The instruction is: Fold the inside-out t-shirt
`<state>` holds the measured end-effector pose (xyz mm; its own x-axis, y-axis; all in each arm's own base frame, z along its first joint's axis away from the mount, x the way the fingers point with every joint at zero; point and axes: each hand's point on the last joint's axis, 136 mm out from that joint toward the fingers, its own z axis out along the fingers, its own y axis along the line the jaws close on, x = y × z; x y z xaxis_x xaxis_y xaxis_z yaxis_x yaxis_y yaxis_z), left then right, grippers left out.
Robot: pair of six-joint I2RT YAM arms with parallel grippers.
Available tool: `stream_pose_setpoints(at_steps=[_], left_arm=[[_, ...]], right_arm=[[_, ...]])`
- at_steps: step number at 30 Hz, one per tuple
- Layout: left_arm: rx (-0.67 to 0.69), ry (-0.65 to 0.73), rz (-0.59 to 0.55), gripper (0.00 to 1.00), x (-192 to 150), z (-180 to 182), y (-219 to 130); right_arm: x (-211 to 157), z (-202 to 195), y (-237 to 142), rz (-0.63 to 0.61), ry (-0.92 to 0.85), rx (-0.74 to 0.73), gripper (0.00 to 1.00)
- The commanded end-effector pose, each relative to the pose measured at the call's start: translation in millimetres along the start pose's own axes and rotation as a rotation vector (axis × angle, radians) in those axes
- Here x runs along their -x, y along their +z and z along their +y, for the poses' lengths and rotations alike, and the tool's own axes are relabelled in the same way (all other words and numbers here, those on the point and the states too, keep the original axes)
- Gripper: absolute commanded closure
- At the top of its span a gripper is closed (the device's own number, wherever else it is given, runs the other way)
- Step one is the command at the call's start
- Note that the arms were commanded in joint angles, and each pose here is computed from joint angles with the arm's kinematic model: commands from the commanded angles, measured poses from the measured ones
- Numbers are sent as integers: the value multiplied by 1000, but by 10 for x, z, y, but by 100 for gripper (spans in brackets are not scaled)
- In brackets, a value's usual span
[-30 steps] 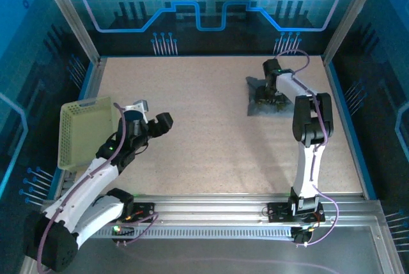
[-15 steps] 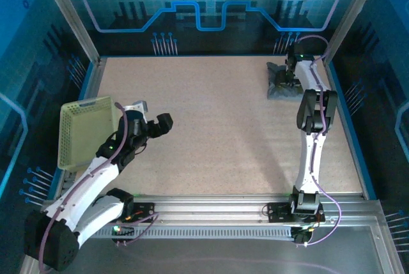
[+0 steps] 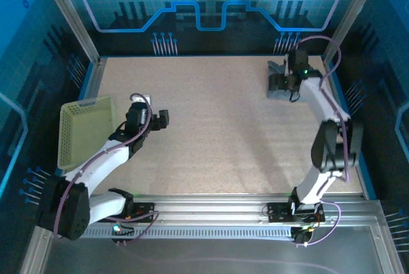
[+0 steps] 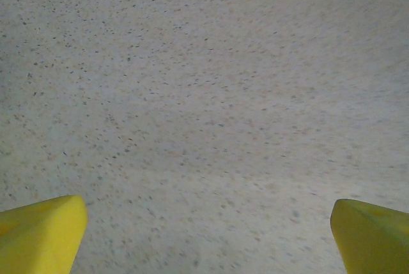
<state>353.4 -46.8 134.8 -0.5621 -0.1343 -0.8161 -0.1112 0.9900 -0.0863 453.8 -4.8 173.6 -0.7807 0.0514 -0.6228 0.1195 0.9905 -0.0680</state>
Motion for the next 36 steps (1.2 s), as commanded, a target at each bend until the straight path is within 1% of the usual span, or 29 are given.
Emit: stream_pose_setpoints(at_steps=[1,3,4,6,7,9,10,11,13,16,18,19,20,21,23,24,25,26,27,30,32,34,36], left_arm=[[0,47,-71,1,215,100,139],[-22,34,-55,1,152,151,229],[-17,43,-46,1,123,178,271],[-15,59,-39,1,53,199,334],[-27,70,-60,1,16,193,363],[-41,99,-91,1,-87,202,406],[-47,115,-132,1,-67,199,408],[-51,117,-126,1,-78,198,395],[-87,140,-166,1,-34,141,387],[-134,190,-204,1,25,61,443],[-155,204,-225,1,18,37,501],[-141,185,-236,1,52,90,519],[-159,164,-218,1,38,121,518],[-178,153,-239,1,40,119,506],[-172,132,-252,1,18,171,492],[-169,116,-256,1,-9,209,510],[-185,117,-265,1,-43,202,554],[-170,103,-287,1,-35,255,573],[-175,81,-271,1,-49,281,572],[-188,86,-265,1,-58,261,577],[-187,86,-269,1,-53,260,575],[-184,86,-270,1,-50,265,575],[-148,70,-267,1,-33,326,597]], right_arm=[[-154,112,5,-108,56,-8,0],[-330,115,22,-148,84,9,0],[-398,123,32,-189,85,15,0],[-552,123,48,-267,49,2,0],[-589,122,56,-304,24,-11,0],[-605,172,25,-324,-10,8,0],[-579,202,-3,-346,-24,16,0],[-588,236,-10,-353,-42,26,0],[-592,312,-42,-371,-73,51,0],[-528,362,-106,-444,-99,81,0],[-516,386,-118,-463,-108,111,0],[-507,384,-118,-466,-107,127,0],[-499,352,-113,-468,-95,136,0],[-481,304,-124,-486,-79,139,0],[-438,235,-162,-545,-64,157,0],[-431,177,-161,-563,-57,140,0],[-429,139,-145,-560,-47,138,0],[-425,136,-145,-559,-45,143,0],[-426,151,-154,-563,-52,149,0],[-463,209,-185,-567,-84,168,0],[-524,178,-190,-549,-82,151,0],[-595,145,-248,-570,-81,142,0],[-696,99,-219,-553,-62,146,0]])
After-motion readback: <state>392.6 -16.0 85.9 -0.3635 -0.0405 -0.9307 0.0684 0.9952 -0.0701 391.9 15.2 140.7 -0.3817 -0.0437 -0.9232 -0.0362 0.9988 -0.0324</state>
